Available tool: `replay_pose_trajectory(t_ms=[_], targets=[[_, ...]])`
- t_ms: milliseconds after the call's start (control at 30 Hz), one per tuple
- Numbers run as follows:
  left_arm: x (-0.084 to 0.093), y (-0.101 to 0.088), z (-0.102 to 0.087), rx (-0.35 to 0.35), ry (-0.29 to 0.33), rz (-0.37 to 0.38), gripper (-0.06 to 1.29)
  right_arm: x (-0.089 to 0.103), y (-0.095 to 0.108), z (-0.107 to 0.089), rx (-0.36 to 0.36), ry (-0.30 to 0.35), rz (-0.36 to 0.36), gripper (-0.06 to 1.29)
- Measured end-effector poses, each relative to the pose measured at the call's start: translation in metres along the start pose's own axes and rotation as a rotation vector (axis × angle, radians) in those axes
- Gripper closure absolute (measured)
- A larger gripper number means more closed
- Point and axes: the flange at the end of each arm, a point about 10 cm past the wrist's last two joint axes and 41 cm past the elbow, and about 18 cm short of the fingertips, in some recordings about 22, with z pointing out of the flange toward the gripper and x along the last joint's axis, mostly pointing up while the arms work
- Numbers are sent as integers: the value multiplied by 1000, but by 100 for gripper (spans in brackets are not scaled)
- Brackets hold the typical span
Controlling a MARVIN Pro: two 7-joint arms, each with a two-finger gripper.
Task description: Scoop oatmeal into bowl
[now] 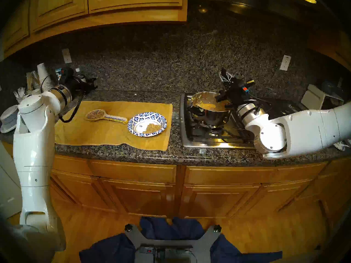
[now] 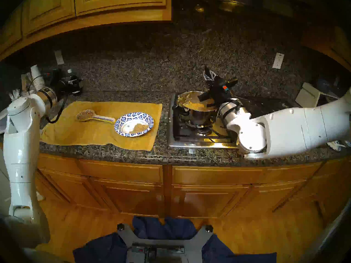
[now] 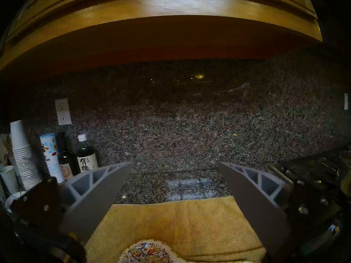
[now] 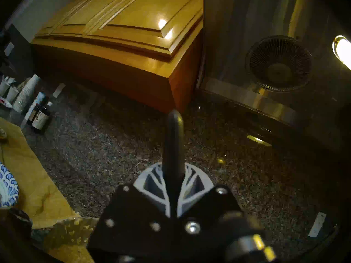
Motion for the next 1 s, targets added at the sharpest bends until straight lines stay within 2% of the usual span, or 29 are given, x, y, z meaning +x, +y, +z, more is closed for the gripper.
replay_pose_trajectory(t_ms=[167, 233, 433, 500, 767, 1000], targets=[[0, 0, 0, 0, 0, 0, 1, 2, -5, 0, -23, -43, 85, 127], [0, 0, 0, 0, 0, 0, 1, 4, -7, 1, -56, -78, 149, 127], [0, 0, 0, 0, 0, 0, 1, 5, -6, 4, -123, -142, 256, 127], [0, 0, 0, 0, 0, 0, 1, 4, -3, 7, -172, -177, 309, 127], [0, 0, 0, 0, -1, 0, 1, 1, 10, 17, -293, -251, 435, 127], [0, 0, 0, 0, -1, 0, 1, 0, 13, 28, -338, -301, 540, 126]])
